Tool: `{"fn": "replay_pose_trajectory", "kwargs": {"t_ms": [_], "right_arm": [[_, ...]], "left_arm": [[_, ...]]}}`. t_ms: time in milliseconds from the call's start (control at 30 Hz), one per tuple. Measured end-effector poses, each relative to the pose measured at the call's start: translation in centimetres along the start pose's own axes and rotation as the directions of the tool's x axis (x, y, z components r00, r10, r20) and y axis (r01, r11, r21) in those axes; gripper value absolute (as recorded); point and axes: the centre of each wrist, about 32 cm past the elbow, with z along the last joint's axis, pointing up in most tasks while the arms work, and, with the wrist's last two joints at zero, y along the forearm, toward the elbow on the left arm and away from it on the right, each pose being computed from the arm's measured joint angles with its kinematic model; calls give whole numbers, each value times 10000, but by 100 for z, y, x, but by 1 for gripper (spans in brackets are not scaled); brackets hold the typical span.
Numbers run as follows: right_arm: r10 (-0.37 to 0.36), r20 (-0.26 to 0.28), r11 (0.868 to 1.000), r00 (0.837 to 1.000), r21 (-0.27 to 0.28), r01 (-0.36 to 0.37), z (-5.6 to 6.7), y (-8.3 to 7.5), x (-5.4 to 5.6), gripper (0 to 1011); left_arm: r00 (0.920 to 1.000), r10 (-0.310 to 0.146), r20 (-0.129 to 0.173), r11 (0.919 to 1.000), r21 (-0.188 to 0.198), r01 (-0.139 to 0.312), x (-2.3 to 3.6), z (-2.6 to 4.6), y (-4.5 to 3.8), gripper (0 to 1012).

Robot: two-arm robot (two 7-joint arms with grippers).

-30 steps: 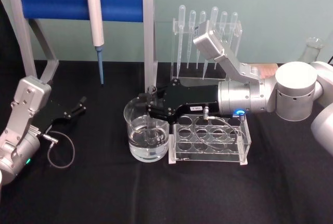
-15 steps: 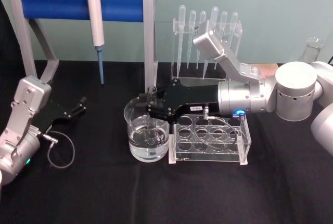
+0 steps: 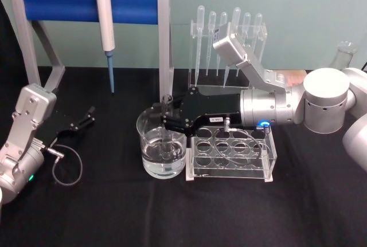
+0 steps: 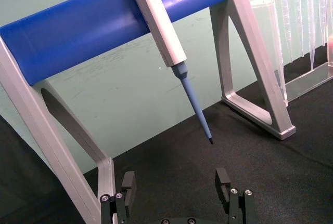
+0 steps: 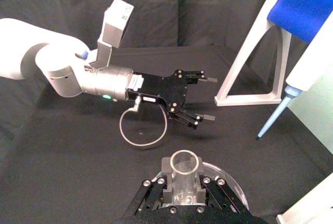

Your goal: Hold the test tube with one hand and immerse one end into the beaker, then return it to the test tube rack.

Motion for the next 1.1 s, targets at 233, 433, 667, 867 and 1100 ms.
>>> {"fn": "replay_pose_trajectory", "kwargs": {"t_ms": [233, 433, 667, 867, 1100], "right_arm": [[0, 0, 10000, 10000, 0, 0, 0, 0, 0, 226], [-1, 0, 10000, 10000, 0, 1, 0, 0, 0, 226], [0, 0, 10000, 10000, 0, 0, 0, 0, 0, 226], [-1, 0, 10000, 10000, 0, 1, 0, 0, 0, 226], [0, 1, 10000, 10000, 0, 0, 0, 0, 0, 226]], "left_arm": [[10000, 0, 0, 10000, 1, 0, 0, 0, 0, 1000], [10000, 0, 0, 10000, 0, 0, 0, 0, 0, 1000], [10000, 0, 0, 10000, 0, 0, 0, 0, 0, 1000], [10000, 1, 0, 10000, 0, -1, 0, 0, 0, 1000], [10000, 0, 0, 10000, 0, 0, 0, 0, 0, 1000]]}}
